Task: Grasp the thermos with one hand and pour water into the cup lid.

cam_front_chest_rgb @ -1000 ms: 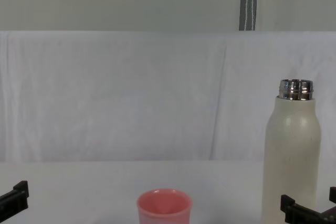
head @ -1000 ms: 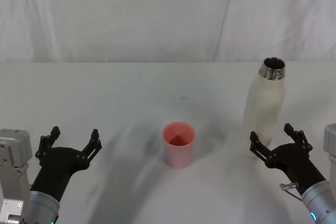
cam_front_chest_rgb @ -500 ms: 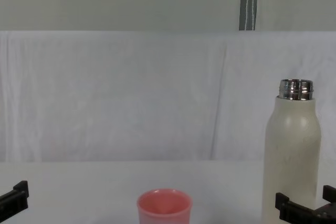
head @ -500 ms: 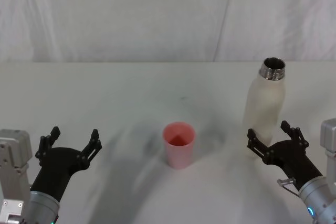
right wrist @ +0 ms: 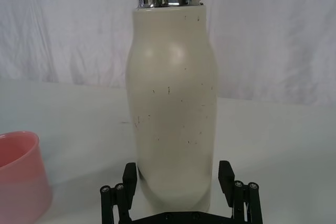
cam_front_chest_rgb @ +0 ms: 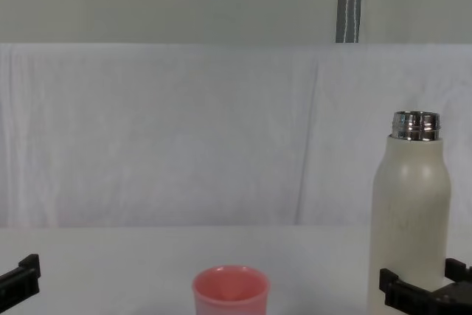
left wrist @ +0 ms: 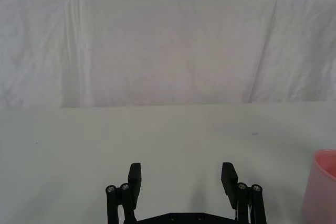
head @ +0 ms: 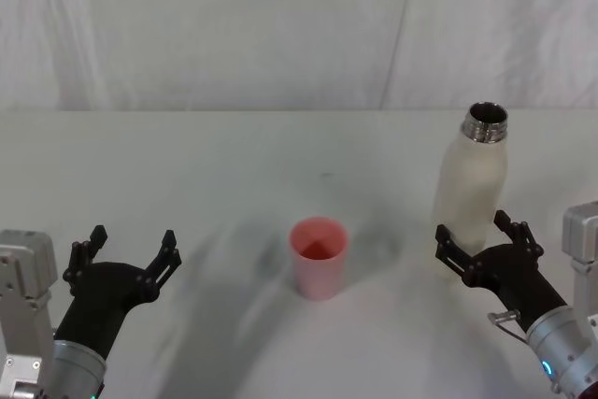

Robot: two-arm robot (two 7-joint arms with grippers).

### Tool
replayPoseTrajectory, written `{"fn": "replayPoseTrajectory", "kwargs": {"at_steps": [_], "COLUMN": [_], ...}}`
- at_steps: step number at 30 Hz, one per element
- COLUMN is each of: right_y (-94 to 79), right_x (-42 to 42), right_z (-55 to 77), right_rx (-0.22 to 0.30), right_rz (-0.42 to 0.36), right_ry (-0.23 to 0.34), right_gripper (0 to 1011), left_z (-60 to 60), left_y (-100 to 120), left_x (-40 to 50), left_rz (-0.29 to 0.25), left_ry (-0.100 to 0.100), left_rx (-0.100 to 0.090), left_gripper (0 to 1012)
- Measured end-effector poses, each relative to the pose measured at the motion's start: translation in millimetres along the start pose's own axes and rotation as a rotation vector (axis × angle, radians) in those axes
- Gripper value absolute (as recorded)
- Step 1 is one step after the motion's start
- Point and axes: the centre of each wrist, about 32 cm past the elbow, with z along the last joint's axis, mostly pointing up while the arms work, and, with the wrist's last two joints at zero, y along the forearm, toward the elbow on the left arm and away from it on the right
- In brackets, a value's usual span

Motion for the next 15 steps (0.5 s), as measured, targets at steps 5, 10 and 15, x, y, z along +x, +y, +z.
{"fn": "replayPoseTrajectory", "kwargs": {"at_steps": [5, 10, 15], "right_y": [3.3, 6.2, 10.4], "right_x": [0.8, 2.0, 2.8], "right_z": [-0.3, -0.5, -0.2], "right_rx": [0.000, 0.003, 0.010], "right_rz": [0.001, 0.002, 0.006], "right_ry": [0.001, 0.004, 0.007], "right_gripper": [1003, 1003, 1003], "left_z": [0.0, 0.0, 0.0], "left_y": [0.0, 0.0, 0.0], "left_x": [0.0, 0.0, 0.0], "left_rz": [0.000, 0.000, 0.000], "left_ry": [0.000, 0.000, 0.000], "left_rx": [0.000, 0.000, 0.000], "left_gripper": [1001, 1001, 1001]}}
